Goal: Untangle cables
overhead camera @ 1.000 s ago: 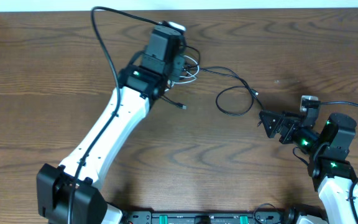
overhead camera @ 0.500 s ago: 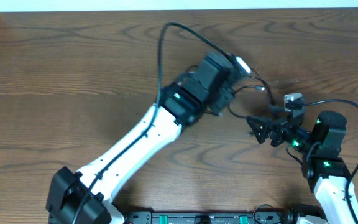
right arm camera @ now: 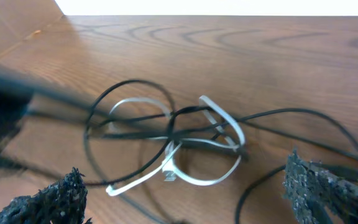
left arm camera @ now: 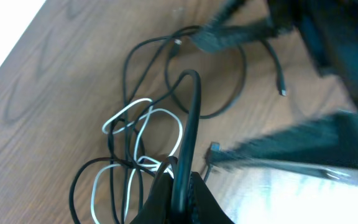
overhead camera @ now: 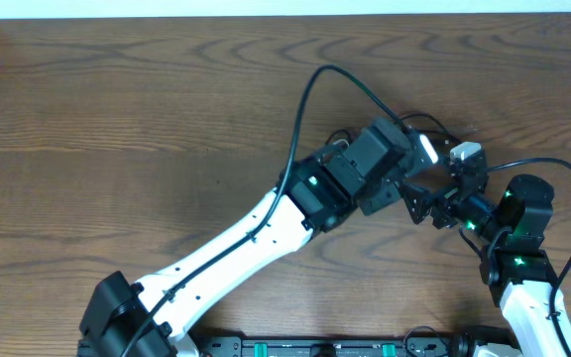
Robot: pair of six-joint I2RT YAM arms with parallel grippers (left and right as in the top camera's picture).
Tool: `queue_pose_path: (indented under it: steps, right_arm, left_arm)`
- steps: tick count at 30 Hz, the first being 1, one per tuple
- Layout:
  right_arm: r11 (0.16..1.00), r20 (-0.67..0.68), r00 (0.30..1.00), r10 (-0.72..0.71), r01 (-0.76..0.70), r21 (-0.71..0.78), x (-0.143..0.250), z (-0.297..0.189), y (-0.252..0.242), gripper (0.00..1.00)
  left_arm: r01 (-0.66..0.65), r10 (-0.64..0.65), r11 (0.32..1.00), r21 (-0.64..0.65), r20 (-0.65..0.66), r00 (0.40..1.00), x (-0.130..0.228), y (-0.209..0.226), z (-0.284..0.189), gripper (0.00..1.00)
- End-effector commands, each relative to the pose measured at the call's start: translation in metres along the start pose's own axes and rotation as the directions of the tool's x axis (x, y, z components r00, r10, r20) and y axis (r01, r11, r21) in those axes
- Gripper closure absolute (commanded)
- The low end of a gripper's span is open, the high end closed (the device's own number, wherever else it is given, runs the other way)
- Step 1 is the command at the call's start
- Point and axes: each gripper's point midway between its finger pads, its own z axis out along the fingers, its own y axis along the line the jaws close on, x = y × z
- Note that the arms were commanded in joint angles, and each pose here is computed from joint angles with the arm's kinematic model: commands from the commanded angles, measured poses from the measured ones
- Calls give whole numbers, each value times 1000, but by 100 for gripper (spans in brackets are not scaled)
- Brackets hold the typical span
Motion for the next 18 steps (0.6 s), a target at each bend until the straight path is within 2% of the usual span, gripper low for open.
queue_pose_path:
  steps: [1,6,9,10,12,13,15,18]
  right_arm:
    - [996,10,997,-72,71,44,-5,0,-6,1]
    - [988,35,989,-146,144,50,-13,0,-7,11]
    - [987,44,987,-157,155,52,-15,0,-6,23]
    - [986,44,986,-158,155,52,-15,0,-7,33]
    - [984,43,984,-172,170,52,-15,0,-6,62]
    - [984,42,984,-171,169,52,-15,0,-7,82]
    - [985,39,985,-169,166,52,-14,0,-6,96]
    - [986,31,986,-161,160,50,-12,0,-6,99]
  left_arm:
    - [-34,33,999,21,34,999,-11,-14,-14,92]
    - [-84,81,994,67,41,996,-15,-44,-15,93]
    - [-111,107,990,90,51,993,-18,-60,-17,93]
    - [-118,113,988,96,53,992,-19,-64,-18,92]
    - [-124,119,987,101,55,991,-19,-68,-18,92]
    - [-125,120,987,101,55,991,-19,-69,-18,92]
    - [-125,120,988,94,53,991,-19,-67,-18,93]
    - [-122,121,992,36,38,992,-18,-57,-17,92]
